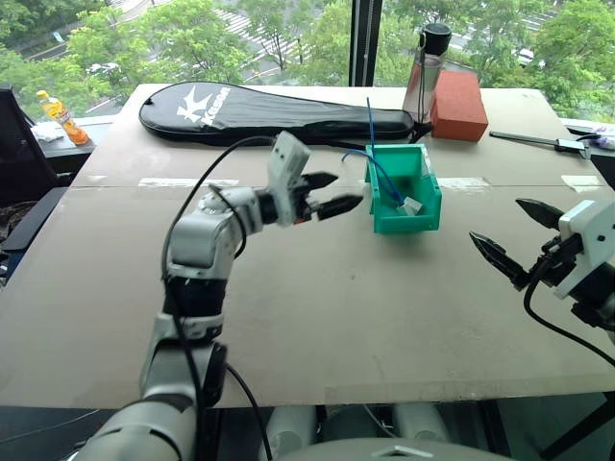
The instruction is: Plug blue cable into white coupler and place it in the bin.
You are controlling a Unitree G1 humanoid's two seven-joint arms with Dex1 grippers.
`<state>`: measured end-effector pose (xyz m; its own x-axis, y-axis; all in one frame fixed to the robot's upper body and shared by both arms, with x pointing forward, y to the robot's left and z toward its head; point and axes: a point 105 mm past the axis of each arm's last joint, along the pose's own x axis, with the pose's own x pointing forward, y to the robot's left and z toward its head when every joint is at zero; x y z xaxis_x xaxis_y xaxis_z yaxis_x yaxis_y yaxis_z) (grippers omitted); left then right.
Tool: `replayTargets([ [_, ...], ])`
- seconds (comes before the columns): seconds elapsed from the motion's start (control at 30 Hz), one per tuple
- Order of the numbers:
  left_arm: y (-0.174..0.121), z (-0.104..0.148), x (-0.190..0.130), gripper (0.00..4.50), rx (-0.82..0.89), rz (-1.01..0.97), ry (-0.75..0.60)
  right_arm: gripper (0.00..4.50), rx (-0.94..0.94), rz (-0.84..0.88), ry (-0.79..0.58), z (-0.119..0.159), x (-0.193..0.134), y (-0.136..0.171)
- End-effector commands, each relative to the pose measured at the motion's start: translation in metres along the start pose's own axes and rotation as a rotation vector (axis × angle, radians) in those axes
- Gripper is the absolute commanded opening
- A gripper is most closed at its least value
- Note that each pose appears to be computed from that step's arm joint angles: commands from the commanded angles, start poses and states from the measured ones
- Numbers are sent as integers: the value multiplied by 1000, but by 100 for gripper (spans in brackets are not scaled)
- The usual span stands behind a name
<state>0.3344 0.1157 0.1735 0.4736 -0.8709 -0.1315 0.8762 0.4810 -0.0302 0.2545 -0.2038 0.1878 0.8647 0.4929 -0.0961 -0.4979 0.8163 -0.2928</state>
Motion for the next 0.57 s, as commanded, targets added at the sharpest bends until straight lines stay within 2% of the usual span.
replayTargets([
  [0.03,-11,-4,-33,447,109,-15,-27,450,-7,47,48,-4,-11,0],
  [0.27,-17,-61,-109,447,64,151,116,450,10,81,226,-33,-48,-8],
  [0.43,-20,-74,-135,447,48,209,158,450,19,75,261,-39,-59,-15],
  [0.57,-22,-80,-140,447,29,228,158,450,15,64,283,-44,-63,-21],
])
